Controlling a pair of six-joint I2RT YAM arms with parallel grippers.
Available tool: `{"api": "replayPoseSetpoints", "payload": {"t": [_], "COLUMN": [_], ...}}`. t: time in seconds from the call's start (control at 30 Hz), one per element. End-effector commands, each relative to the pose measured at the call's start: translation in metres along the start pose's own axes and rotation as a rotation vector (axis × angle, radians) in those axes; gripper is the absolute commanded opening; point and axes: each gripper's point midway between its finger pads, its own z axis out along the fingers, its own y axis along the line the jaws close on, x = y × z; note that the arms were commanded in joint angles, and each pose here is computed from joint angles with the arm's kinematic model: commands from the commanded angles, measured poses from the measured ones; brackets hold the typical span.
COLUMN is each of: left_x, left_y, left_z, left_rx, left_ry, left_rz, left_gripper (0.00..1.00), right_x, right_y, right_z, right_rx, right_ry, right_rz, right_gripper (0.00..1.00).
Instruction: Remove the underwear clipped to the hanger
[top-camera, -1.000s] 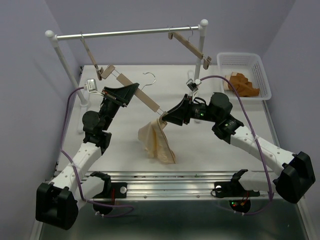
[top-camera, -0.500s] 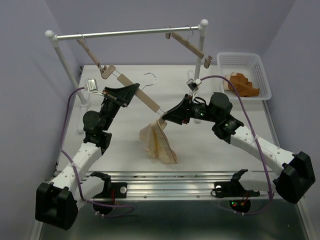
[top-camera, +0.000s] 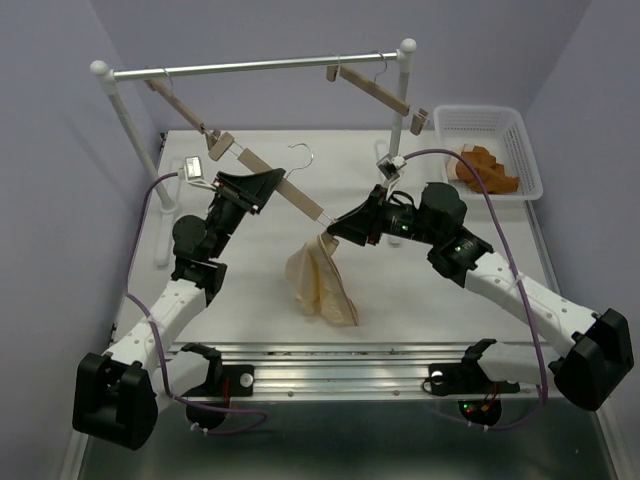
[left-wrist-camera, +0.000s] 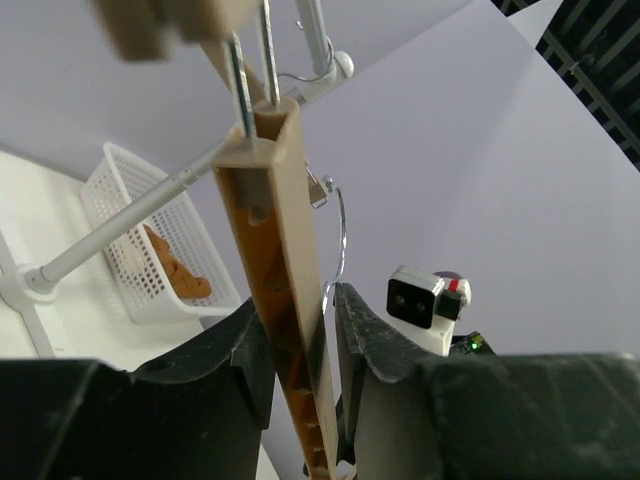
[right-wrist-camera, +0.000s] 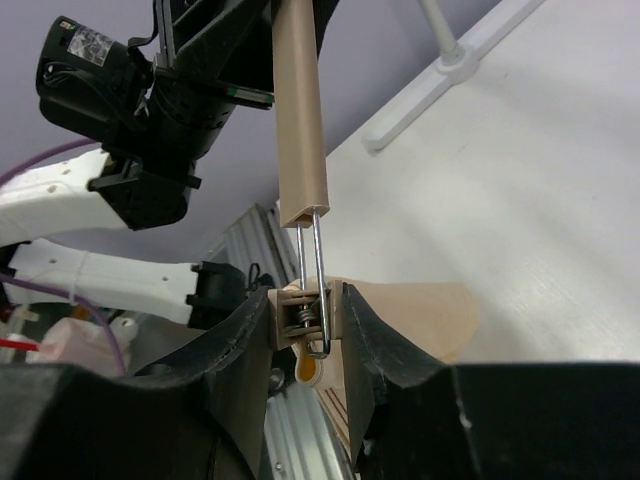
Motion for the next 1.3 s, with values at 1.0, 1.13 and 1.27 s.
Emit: {"api": "replayPoseSetpoints", "payload": {"t": [1.0,1.13,1.27], "left_x": [0.115,0.125,0.134], "left_y": [0.024,0.026,0.011], "left_z": [-0.031,-0.042,-0.051], "left_rx": [0.191,0.214,0.299], "left_ry": [0.488,0.512,0.535], "left_rz": [0.08,0.122,0.203], "left_gripper": [0.91,0.9,0.9], "right_x": [-0.065,-0.07,-0.073], "right_y": [-0.022,-0.014,-0.008], "right_z": [0.008,0.009,0.01], "right_rx": [0.27,0.244,0.219], "right_ry": [-0.07,-0.074,-0.07], "right_rz": [-0.066,-0.068,-0.067], "right_gripper": [0.01,0.01,0.01]}}
